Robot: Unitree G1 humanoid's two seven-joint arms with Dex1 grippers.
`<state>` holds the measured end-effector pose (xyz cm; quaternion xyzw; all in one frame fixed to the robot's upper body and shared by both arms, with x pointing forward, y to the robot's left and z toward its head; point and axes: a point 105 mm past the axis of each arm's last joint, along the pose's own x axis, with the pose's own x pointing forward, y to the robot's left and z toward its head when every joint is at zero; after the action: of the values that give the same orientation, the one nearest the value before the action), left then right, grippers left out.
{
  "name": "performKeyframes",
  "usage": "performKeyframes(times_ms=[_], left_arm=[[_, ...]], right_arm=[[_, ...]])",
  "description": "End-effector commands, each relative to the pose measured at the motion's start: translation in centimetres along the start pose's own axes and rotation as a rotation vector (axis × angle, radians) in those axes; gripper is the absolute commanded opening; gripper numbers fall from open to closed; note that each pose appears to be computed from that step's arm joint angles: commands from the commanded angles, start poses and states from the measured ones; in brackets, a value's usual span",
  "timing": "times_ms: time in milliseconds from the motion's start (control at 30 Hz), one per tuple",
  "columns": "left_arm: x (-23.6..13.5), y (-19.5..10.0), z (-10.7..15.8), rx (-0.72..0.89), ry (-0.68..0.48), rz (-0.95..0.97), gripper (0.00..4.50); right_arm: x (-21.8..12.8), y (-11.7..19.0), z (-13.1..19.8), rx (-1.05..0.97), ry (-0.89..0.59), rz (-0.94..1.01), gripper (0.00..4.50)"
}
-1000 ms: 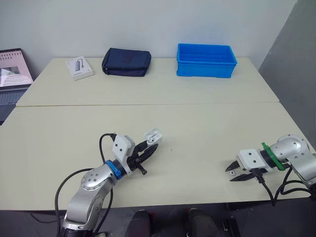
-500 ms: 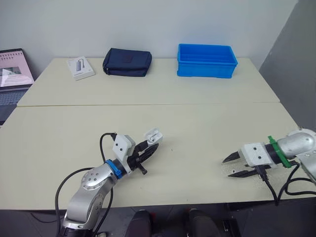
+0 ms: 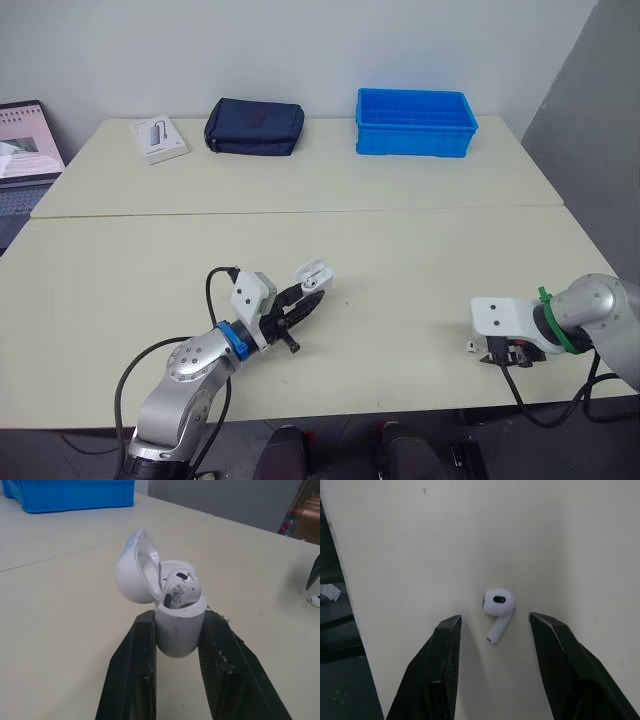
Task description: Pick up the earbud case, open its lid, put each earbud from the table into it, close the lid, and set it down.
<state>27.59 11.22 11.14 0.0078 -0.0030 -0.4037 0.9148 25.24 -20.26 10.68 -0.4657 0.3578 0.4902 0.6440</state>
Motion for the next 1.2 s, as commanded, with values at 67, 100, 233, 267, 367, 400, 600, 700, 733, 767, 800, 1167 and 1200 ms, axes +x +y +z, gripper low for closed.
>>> performKeyframes(times_ms=[67,100,233,267,367,400,600,700,733,767,800,1167,1200], left_arm=[[0.04,-0.27,0.71,0.016,-0.027,-0.009,0.78],[0.02,-0.27,0.70,0.015,-0.027,-0.008,0.78],[-0.06,-0.26,0.65,0.014,-0.026,-0.004,0.78],[-0.06,-0.27,0.64,0.014,-0.026,-0.003,0.78],[-0.06,-0.29,0.62,0.013,-0.027,-0.002,0.78],[-0.06,-0.29,0.62,0.013,-0.027,-0.002,0.78],[0.03,-0.37,0.58,0.010,-0.028,-0.005,0.78],[0.10,-0.42,0.56,0.009,-0.029,-0.007,0.78],[0.11,-0.42,0.57,0.009,-0.029,-0.007,0.78],[0.12,-0.41,0.57,0.008,-0.030,-0.007,0.78],[0.12,-0.41,0.57,0.008,-0.030,-0.007,0.78],[0.12,-0.45,0.49,0.005,-0.027,-0.007,0.78],[0.13,-0.45,0.49,0.005,-0.027,-0.007,0.78]], right_arm=[[0.44,-0.48,-0.24,-0.001,0.021,-0.014,2.20],[0.58,-0.48,-0.29,0.003,0.021,-0.012,2.20],[0.93,-0.36,-0.46,0.007,0.025,-0.001,2.20],[1.00,-0.32,-0.49,0.007,0.025,0.001,2.20],[1.17,-0.21,-0.42,0.013,0.016,0.010,2.20],[1.19,-0.19,-0.40,0.014,0.015,0.011,2.20],[1.04,-0.34,-0.31,0.036,0.004,0.018,2.20],[1.04,-0.46,-0.32,0.038,0.003,0.018,2.20],[1.05,-0.47,-0.20,0.045,-0.004,0.021,2.20],[1.05,-0.47,-0.09,0.050,-0.009,0.022,2.20],[1.06,-0.47,-0.03,0.052,-0.012,0.024,2.20],[1.22,-0.55,0.12,0.053,-0.018,0.033,2.20],[1.24,-0.54,0.19,0.052,-0.020,0.033,2.03]])
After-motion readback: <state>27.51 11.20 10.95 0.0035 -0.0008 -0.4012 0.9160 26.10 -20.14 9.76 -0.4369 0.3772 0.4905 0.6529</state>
